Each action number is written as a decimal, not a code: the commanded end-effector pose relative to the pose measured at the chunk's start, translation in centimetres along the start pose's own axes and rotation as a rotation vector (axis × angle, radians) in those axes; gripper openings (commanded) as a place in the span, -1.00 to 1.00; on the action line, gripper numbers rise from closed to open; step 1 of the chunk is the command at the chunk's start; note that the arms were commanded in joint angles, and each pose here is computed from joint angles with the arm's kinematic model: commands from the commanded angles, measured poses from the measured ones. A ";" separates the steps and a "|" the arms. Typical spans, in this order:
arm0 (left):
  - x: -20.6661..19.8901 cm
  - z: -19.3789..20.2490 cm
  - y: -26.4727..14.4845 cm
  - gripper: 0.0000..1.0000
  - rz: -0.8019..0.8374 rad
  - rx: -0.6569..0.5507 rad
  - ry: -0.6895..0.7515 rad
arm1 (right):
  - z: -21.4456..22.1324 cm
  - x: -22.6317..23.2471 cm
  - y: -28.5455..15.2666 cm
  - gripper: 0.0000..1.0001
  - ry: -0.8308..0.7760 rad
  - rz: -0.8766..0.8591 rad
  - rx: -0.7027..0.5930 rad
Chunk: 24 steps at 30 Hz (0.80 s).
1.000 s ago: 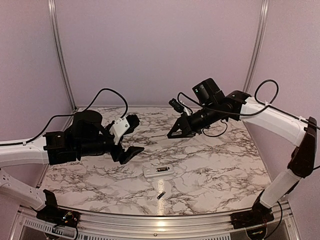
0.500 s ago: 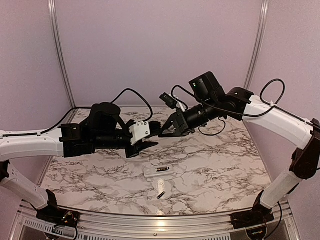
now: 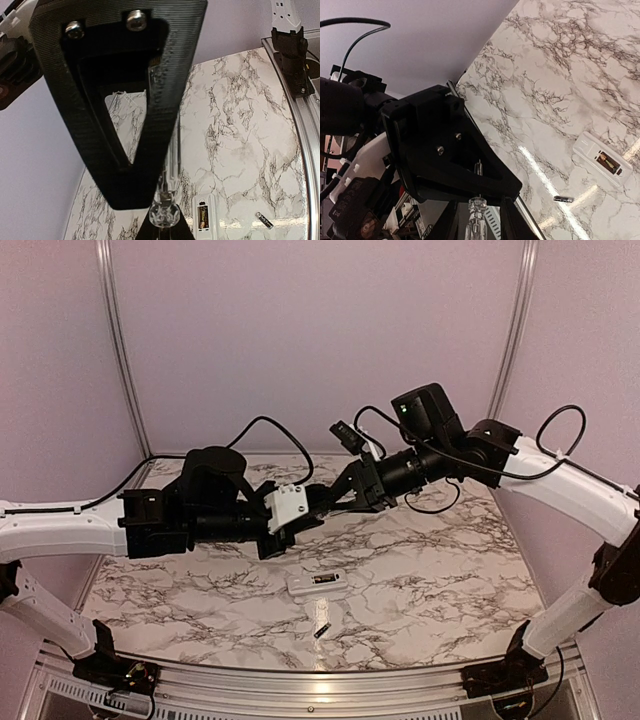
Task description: Unload the batteries from the remote control
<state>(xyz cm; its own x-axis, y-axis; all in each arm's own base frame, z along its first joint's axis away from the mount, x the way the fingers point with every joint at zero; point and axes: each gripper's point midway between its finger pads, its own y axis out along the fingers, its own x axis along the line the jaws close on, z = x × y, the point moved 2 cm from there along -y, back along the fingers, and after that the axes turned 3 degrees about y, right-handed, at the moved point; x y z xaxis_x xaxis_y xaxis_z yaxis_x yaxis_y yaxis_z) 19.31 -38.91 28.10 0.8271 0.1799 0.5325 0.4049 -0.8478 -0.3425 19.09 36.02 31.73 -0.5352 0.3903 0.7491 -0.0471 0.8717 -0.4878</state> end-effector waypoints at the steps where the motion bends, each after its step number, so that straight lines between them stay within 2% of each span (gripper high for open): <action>1: -0.6 -1.1 0.1 -1.00 0.013 -0.028 -0.008 | -1.9 2.1 -1.5 -0.40 -0.023 -0.063 -0.137; 8: -0.4 -1.2 0.2 -1.00 0.000 -0.024 -0.038 | -1.7 1.7 -1.0 -0.38 -0.004 -0.061 -0.124; 16: 0.5 -0.3 0.2 -1.00 -0.068 0.027 -0.059 | -0.5 1.4 -1.2 -0.19 0.034 -0.050 -0.084; 24: 0.5 -0.4 0.1 -1.00 -0.067 0.017 -0.076 | 0.2 1.2 -1.1 -0.19 0.060 -0.045 -0.058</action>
<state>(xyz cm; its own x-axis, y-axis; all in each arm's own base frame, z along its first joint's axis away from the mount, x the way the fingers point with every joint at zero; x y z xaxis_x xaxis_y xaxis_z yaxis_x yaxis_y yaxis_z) 19.53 -38.79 28.10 0.8253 0.2516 0.5055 0.4592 -0.8201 -0.3415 19.08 35.84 32.75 -0.4932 0.3645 0.7899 -0.0095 0.9057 -0.4239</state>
